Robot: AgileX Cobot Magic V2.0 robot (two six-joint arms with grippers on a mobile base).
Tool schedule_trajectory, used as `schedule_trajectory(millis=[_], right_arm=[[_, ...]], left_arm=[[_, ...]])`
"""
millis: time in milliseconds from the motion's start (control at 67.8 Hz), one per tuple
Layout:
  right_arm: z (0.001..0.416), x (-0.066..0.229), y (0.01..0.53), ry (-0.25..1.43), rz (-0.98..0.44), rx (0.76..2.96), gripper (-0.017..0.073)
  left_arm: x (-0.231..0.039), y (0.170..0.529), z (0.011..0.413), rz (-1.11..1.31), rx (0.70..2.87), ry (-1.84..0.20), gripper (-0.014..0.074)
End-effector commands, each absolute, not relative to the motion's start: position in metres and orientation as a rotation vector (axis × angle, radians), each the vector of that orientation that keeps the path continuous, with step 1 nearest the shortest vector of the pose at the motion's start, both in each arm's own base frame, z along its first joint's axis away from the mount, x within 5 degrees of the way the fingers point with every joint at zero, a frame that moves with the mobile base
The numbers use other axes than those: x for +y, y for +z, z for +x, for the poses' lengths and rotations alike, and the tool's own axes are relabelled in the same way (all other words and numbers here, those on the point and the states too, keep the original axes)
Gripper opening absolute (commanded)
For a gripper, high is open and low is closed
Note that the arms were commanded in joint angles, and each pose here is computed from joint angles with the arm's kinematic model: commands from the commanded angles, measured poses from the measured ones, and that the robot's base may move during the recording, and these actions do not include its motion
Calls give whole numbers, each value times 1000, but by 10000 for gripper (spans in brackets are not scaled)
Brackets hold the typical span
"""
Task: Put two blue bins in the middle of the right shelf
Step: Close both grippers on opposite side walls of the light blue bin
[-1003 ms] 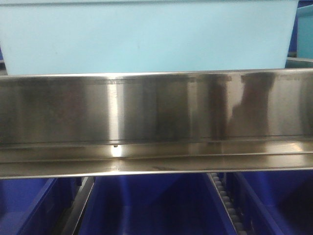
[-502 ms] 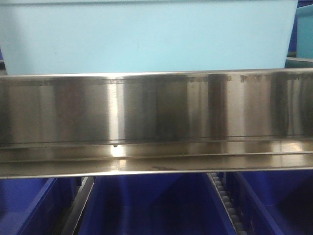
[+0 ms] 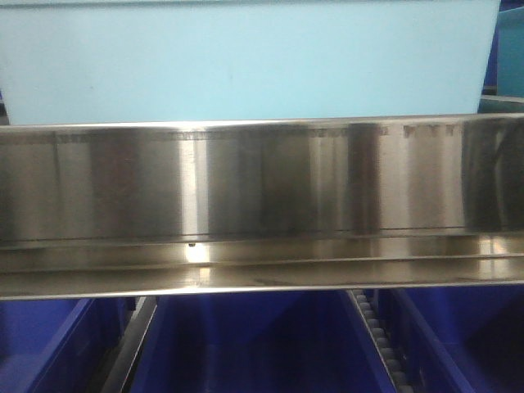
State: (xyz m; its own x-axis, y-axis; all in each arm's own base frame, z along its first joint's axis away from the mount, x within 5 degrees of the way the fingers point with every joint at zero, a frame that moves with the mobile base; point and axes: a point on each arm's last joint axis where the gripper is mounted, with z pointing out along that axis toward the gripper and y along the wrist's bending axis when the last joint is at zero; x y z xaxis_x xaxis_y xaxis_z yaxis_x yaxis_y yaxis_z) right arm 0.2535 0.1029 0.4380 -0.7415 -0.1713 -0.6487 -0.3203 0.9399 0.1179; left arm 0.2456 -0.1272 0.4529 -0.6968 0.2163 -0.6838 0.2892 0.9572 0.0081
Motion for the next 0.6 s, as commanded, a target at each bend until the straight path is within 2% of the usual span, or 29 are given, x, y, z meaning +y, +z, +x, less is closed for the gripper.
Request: schedule_trajectory(millis=[0, 221, 590], right_arm=[[270, 109, 439, 265, -317, 2461, 569], [303, 124, 419, 275, -307, 2525, 569], [339, 138, 368, 253, -279, 2677, 569]], left_arm=[[-135, 446, 263, 314, 2412, -155, 580], [-135, 404, 304, 235, 2565, -161, 580], [-150, 361, 332, 270, 2686, -132, 580]])
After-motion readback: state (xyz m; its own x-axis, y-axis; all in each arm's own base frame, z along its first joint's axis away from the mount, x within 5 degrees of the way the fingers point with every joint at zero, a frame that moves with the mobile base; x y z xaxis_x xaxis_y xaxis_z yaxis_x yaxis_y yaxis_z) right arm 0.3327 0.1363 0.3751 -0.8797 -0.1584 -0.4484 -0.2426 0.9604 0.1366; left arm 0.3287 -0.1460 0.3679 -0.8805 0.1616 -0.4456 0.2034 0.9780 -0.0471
